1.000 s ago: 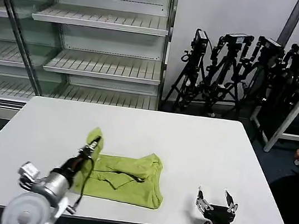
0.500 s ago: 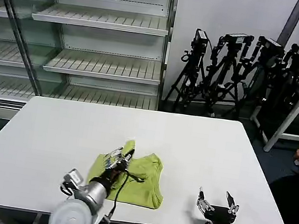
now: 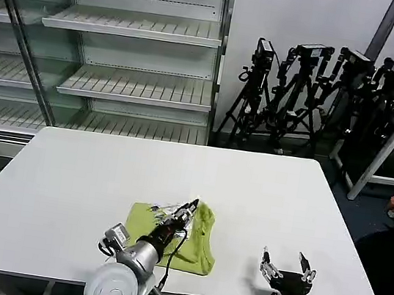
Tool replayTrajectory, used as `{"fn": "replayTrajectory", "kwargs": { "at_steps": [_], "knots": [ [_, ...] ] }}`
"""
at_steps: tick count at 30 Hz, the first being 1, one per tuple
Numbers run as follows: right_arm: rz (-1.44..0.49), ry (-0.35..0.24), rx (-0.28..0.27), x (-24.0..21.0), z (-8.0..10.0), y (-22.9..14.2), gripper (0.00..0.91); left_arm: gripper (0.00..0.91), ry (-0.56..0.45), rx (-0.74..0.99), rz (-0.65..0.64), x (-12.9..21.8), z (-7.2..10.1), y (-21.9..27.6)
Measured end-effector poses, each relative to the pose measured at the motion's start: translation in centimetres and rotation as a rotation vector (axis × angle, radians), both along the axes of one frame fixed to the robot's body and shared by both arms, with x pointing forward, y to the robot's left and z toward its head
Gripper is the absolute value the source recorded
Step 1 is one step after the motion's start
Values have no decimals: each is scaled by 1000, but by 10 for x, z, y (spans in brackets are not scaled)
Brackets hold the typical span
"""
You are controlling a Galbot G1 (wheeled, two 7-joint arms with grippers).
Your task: Fold and organize the clothes.
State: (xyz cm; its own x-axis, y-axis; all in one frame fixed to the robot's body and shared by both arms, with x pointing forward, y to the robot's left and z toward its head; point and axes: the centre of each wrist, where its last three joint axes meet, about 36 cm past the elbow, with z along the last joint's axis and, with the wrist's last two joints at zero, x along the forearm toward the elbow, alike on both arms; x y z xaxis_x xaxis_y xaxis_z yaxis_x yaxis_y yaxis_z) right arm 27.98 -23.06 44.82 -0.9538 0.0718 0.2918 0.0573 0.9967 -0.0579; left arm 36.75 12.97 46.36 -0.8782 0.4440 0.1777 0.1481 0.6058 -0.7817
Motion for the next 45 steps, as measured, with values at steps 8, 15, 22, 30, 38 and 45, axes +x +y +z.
{"fn": "replayTrajectory", "kwargs": {
  "at_steps": [8, 15, 22, 30, 38, 45],
  "knots": [
    [8, 0, 2, 5, -4, 0, 907, 907, -44, 26, 27, -11, 11, 19],
    [20, -6, 17, 7, -3, 5, 907, 907, -50, 197, 104, -19, 4, 56],
    [27, -5, 19, 10, -3, 7, 907, 907, -27, 290, 144, -22, -4, 76],
    [23, -4, 15, 6, 0, 3, 907, 907, 8, 360, 129, -25, -24, 80],
    [14, -1, 15, 3, 5, -3, 907, 907, 19, 374, 86, -24, -31, 76],
    [10, 0, 15, 1, 8, -4, 907, 907, 17, 400, 93, -20, -34, 83]
  ]
}}
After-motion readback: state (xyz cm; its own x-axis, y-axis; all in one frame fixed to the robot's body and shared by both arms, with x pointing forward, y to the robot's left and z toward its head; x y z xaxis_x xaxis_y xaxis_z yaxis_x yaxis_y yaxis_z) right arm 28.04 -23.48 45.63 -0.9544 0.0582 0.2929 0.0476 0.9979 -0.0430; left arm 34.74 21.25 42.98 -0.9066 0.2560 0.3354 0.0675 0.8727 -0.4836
